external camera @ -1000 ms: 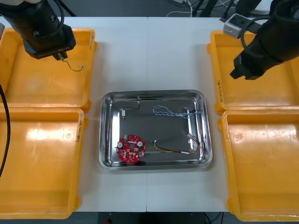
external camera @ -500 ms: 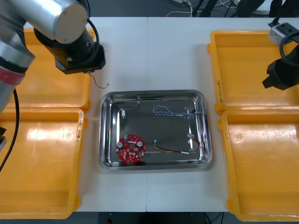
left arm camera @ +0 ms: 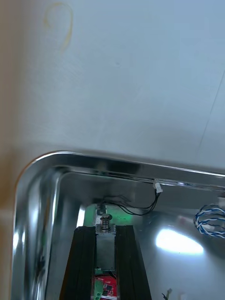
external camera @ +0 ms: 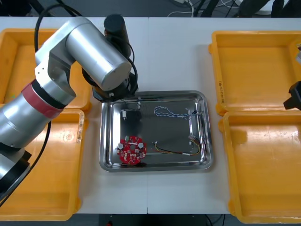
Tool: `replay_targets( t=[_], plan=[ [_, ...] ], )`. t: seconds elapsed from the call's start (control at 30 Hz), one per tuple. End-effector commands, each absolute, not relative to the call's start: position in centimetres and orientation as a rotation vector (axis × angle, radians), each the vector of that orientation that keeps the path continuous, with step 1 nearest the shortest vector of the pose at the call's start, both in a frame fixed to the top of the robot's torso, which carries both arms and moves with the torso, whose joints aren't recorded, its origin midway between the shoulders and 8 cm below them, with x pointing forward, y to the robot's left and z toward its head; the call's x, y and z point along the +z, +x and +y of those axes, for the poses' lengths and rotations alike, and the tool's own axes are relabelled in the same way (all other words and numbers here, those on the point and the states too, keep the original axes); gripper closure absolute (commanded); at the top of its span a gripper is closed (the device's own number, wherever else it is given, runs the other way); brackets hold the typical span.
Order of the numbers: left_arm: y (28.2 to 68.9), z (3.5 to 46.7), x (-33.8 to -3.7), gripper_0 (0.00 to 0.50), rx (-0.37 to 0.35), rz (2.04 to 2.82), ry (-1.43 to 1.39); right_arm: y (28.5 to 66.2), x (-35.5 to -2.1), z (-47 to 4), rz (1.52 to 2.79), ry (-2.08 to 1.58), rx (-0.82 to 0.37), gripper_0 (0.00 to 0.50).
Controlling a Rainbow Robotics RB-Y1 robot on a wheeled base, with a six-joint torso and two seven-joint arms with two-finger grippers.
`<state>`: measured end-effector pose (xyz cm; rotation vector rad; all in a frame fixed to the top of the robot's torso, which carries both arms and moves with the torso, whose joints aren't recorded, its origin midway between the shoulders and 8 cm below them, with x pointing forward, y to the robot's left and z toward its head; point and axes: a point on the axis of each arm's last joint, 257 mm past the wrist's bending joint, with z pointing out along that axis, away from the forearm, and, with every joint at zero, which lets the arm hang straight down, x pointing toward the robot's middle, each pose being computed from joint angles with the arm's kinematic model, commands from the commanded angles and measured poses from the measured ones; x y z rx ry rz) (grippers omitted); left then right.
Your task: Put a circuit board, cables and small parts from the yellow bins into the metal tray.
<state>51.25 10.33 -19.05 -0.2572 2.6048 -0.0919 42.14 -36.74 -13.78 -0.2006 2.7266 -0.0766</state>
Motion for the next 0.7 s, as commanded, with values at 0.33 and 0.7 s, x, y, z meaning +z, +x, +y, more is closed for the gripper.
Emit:
replay_targets(
  t=[0.33, 0.7],
  plan=[
    [48.9, 4.6, -23.2, 0.5, -0.174, 2.594, -0.105, 40.2, -13.3, -41.4, 2.714, 0.018, -0.131, 0.0],
    [49.2, 4.7, -25.3, 0.5, -0.143, 2.603, -0.098, 40.7, -14.0, -42.3, 2.671, 0.176, -0.117, 0.0]
  ],
)
